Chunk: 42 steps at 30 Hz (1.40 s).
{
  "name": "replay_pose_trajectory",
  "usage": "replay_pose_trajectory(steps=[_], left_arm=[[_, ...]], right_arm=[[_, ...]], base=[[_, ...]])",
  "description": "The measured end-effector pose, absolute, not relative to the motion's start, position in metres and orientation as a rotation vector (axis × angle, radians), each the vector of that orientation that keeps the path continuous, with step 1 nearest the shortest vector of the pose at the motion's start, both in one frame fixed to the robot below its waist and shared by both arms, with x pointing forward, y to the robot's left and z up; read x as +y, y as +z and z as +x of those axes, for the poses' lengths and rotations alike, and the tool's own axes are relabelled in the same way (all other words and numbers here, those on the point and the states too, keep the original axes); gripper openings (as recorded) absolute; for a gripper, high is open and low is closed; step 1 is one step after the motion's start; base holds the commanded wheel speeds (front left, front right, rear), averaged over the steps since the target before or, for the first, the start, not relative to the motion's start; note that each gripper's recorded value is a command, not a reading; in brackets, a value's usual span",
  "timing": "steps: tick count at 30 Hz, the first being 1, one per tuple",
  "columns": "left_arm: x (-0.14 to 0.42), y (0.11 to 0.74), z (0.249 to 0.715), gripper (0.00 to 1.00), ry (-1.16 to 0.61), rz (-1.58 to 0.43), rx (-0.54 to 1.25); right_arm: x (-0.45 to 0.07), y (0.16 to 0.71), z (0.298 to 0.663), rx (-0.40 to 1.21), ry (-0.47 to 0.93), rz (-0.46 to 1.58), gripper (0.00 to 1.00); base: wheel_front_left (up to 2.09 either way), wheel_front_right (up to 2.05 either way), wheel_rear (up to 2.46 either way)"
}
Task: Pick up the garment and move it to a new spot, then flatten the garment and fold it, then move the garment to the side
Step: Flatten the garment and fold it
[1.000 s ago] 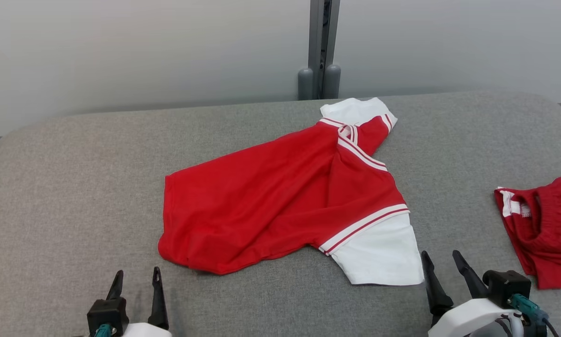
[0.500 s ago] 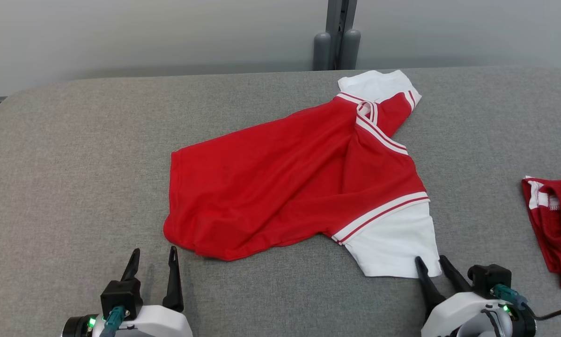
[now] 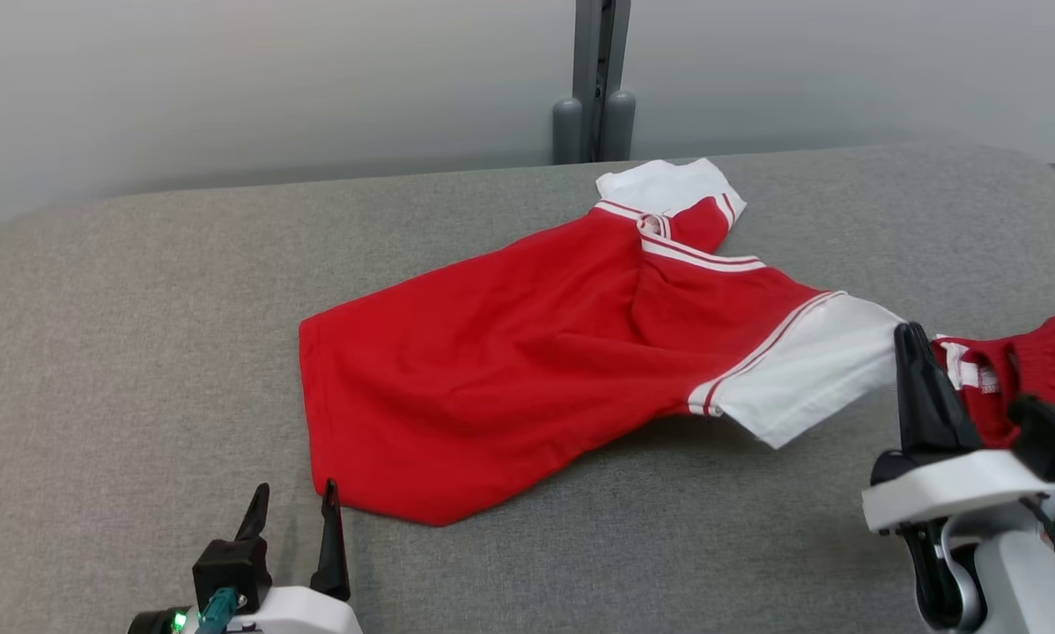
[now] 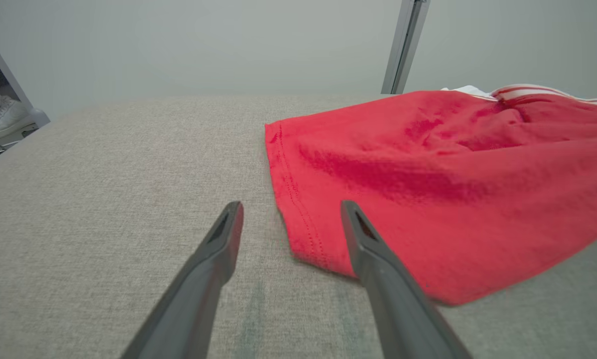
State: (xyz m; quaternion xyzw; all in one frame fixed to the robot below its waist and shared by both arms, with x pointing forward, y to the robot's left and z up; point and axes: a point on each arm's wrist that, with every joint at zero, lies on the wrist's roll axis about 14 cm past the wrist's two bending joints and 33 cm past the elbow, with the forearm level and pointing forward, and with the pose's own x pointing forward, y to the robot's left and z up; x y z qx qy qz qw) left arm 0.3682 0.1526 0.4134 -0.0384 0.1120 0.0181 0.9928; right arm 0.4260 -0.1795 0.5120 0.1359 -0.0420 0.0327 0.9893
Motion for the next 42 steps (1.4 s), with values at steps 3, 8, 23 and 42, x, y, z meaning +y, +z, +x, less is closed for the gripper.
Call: replay_pose_trajectory(steps=[3,8,23,42], left_arm=[[0.147,0.412,0.364,1.00,0.021,-0.084,0.232],[0.140,0.406,0.360,1.00,0.001,-0.093,0.255],[0.134,0.387,0.366,1.00,-0.004,-0.127,0.322],[0.089,0.390,0.404,0.00,-0.110,-0.275,0.323]], right_arm=[[-0.188,0.507,0.413,-0.075,0.039,0.264,0.00],[-0.192,0.464,0.387,0.053,0.012,0.241,0.00],[-0.199,0.434,0.380,0.143,-0.032,0.210,1.00],[-0.204,0.435,0.386,0.137,-0.043,0.202,1.00]], base=[[0.00,0.00,0.00],[0.00,0.00,0.00],[0.00,0.00,0.00],[0.00,0.00,0.00]])
